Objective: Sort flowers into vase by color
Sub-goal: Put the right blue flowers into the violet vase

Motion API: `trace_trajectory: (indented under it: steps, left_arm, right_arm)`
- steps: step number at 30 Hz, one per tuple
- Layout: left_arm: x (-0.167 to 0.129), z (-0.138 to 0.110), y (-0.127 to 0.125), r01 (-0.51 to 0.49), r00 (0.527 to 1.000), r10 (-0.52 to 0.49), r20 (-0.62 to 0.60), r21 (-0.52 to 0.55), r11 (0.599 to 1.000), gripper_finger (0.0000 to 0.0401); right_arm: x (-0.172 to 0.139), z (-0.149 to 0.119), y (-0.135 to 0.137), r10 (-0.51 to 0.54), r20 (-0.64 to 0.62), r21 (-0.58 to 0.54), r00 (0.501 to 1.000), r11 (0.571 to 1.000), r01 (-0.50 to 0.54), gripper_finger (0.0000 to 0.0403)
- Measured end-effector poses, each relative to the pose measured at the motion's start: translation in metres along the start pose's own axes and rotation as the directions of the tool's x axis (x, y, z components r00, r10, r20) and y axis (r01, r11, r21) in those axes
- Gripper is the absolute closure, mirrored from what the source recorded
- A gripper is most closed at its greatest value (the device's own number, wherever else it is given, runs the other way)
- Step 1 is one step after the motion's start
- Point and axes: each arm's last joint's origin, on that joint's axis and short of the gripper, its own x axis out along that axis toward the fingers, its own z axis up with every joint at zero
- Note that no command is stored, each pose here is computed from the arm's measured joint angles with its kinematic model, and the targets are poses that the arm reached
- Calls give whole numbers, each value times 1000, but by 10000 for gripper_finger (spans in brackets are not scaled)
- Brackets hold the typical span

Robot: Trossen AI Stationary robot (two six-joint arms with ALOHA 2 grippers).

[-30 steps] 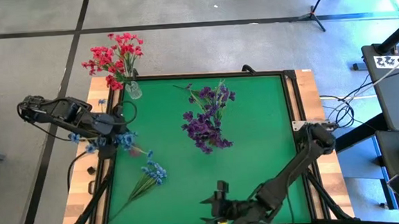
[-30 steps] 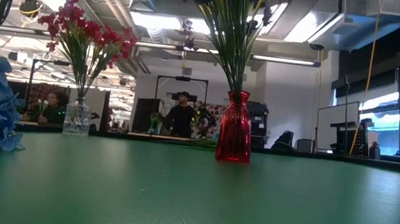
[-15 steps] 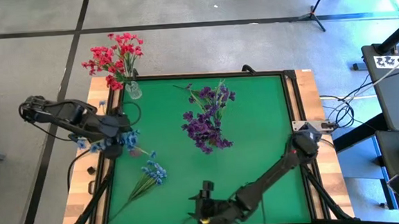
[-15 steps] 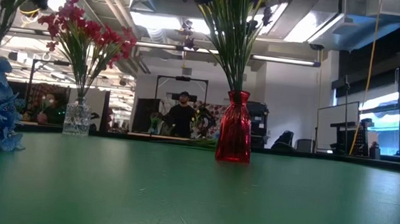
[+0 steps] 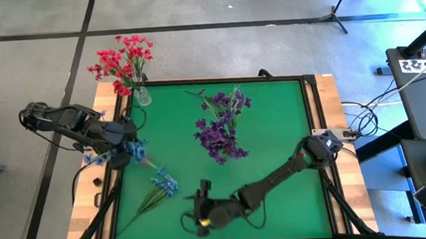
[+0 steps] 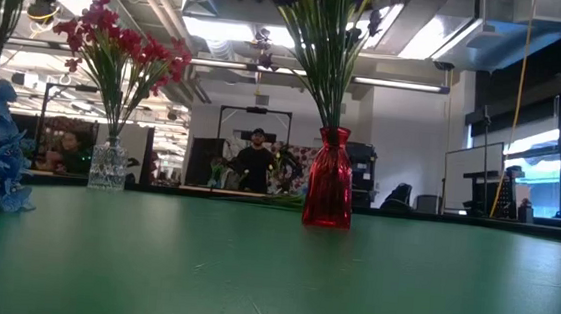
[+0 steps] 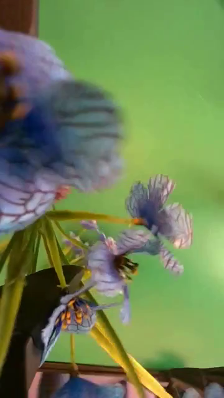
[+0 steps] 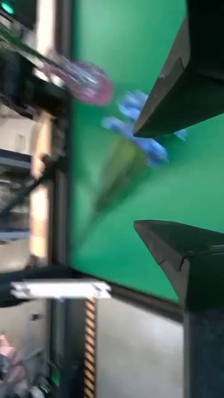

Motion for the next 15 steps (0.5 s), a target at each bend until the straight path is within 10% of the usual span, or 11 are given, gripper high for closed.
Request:
trace_trajectory:
  steps: [15]
  left_arm:
    - [-4, -12, 6, 3, 996, -13, -93, -106, 994, 168]
  right_arm:
    - [38, -7, -33, 101, 32, 13, 994, 995, -101, 173]
